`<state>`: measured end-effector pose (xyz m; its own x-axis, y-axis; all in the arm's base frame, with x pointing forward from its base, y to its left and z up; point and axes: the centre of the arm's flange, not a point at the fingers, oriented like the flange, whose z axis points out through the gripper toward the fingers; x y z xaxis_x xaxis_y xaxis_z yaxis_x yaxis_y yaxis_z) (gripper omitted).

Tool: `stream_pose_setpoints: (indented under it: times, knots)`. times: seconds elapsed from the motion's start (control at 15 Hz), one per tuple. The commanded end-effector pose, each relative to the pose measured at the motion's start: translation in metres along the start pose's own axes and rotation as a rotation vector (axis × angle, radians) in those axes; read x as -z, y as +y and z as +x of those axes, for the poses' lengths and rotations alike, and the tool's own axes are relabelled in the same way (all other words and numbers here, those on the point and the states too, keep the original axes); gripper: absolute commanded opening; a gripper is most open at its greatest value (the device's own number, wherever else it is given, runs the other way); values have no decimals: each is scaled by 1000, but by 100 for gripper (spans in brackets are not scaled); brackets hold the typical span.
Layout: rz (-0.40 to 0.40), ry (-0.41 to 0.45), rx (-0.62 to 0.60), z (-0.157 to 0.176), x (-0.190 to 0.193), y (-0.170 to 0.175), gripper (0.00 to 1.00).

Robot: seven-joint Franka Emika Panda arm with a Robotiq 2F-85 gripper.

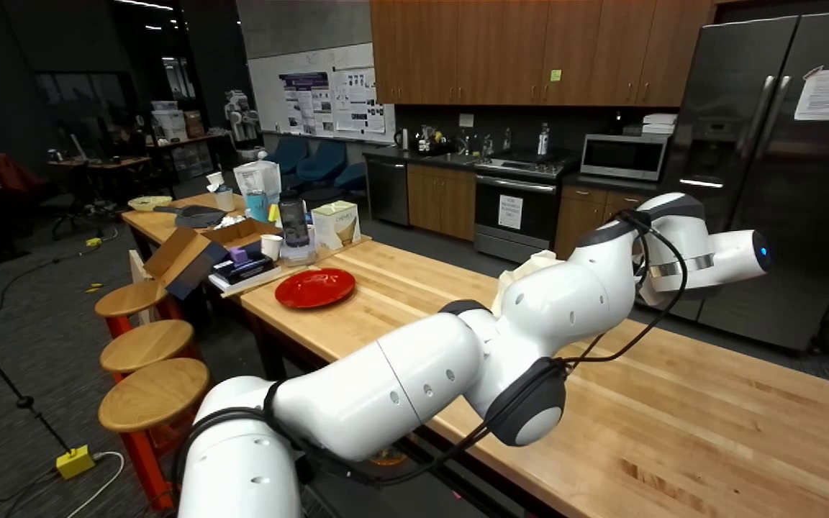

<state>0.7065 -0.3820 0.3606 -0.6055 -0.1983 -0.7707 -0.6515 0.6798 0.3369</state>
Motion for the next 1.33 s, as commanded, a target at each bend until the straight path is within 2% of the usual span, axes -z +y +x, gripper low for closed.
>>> stream_pose_setpoints:
  times: [0.0,0.33,0.53,0.8,1.07,1.27]
  knots:
    - [1,0,-4,0,-1,0,2]
    - [4,-1,-8,-1,0,0,1]
    - [91,-12,-46,-6,-18,-7,1]
    - [252,-92,-131,-5,-13,-53,1]
    - [342,-106,-174,22,6,-81,1]
    - [374,-80,-178,48,25,-85,1]
